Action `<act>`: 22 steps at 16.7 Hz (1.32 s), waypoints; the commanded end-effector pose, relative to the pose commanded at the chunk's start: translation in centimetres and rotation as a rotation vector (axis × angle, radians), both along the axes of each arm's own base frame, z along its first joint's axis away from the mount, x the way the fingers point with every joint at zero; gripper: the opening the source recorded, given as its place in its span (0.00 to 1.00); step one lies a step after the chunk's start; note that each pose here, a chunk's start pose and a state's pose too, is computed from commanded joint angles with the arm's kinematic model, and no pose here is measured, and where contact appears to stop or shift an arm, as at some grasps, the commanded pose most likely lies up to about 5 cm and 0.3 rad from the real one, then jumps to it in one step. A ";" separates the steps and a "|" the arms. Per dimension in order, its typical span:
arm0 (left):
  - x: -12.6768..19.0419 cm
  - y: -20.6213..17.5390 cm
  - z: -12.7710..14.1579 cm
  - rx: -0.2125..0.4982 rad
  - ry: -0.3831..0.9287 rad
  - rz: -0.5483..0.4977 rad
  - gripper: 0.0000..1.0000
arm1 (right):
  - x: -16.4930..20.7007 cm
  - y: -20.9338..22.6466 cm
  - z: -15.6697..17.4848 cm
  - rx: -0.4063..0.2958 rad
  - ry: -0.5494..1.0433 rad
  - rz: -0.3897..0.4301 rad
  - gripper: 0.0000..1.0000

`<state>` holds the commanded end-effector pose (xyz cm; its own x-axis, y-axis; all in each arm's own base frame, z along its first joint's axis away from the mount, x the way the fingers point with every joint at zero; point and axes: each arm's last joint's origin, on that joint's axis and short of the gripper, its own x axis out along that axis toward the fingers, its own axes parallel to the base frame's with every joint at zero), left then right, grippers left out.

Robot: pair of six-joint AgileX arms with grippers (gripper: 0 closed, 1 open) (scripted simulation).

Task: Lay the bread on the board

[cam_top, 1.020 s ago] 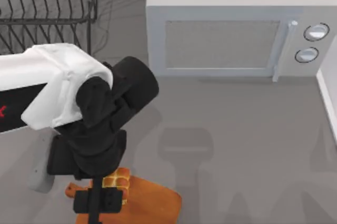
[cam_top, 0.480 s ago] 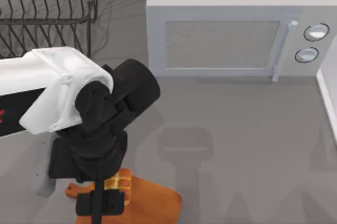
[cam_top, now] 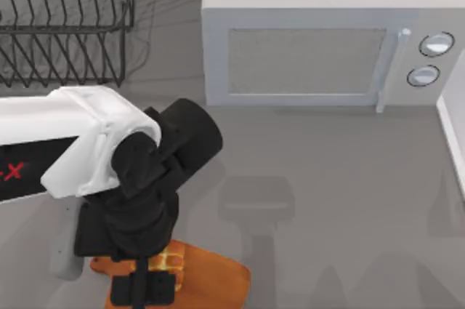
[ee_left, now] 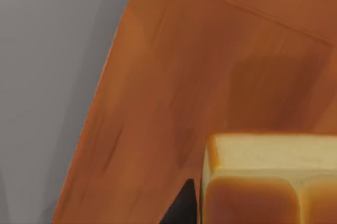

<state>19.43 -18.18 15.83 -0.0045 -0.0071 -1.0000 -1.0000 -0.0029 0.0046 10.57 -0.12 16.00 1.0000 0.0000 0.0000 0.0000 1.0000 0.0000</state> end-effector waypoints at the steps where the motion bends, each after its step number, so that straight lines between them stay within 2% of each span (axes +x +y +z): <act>1: 0.0 0.0 -0.2 -0.002 -0.002 0.001 0.00 | 0.0 0.0 0.0 0.000 0.000 0.000 1.00; 7: -0.1 0.0 -1.9 -0.002 -0.004 0.001 0.00 | 0.0 0.0 0.0 0.000 0.000 0.000 1.00; 11: -0.1 0.0 -1.9 -0.001 -0.004 0.001 0.00 | 0.0 0.0 0.0 0.000 0.000 0.000 1.00; 22: -0.1 0.0 -1.9 -0.001 -0.004 0.001 0.83 | 0.0 0.0 0.0 0.000 0.000 0.000 1.00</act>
<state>19.31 -18.22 13.91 -0.0008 -0.0083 -1.0000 -1.0000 -0.0041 0.0008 10.57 -0.12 16.00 1.0000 0.0000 0.0000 0.0000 1.0000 0.0000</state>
